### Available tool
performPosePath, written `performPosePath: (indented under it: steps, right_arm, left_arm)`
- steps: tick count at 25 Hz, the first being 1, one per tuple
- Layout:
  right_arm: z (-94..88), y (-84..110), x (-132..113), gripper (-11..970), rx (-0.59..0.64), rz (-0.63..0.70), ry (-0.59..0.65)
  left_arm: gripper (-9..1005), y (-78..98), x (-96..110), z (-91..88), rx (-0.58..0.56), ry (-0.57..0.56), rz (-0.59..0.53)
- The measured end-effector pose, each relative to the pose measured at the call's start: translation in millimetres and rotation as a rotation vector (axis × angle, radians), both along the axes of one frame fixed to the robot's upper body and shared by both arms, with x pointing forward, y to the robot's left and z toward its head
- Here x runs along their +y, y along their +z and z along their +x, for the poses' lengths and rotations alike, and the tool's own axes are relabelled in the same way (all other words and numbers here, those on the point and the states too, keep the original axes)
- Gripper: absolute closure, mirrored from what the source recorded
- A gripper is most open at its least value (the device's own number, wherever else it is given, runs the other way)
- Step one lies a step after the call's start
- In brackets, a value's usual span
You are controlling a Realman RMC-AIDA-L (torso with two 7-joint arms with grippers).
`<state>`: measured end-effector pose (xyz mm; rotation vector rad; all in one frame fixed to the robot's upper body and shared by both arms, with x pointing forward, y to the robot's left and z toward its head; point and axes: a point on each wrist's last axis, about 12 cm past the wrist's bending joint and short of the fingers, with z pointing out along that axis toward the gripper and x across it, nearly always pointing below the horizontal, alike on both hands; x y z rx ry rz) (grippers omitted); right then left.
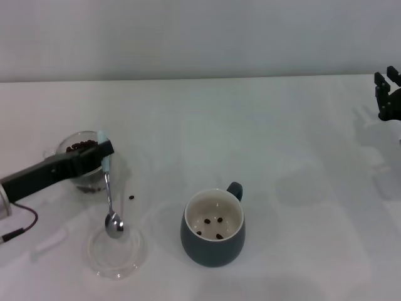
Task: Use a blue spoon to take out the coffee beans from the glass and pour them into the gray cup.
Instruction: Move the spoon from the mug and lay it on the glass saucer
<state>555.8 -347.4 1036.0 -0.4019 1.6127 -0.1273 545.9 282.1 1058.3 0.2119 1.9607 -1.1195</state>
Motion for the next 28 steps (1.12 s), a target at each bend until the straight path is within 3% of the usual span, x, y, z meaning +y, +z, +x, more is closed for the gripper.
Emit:
performPosePath:
  steps: [6, 15, 28]
  right_arm:
    - [-1.6, -1.3, -3, 647, 0.005, 0.003, -0.014]
    - [-2.2, -2.3, -2, 645, 0.010, 0.004, -0.016]
    - [-3.2, -4.1, -2, 643, 0.017, 0.006, -0.017]
  left_arm:
    - [872, -4.1, 0, -3.6, -0.011, -0.029, 0.045]
    - [872, -12.8, -17, -1.6, 0.006, -0.085, 0.119]
    - [873, -19.8, -35, 2.7, 0.040, -0.116, 0.134]
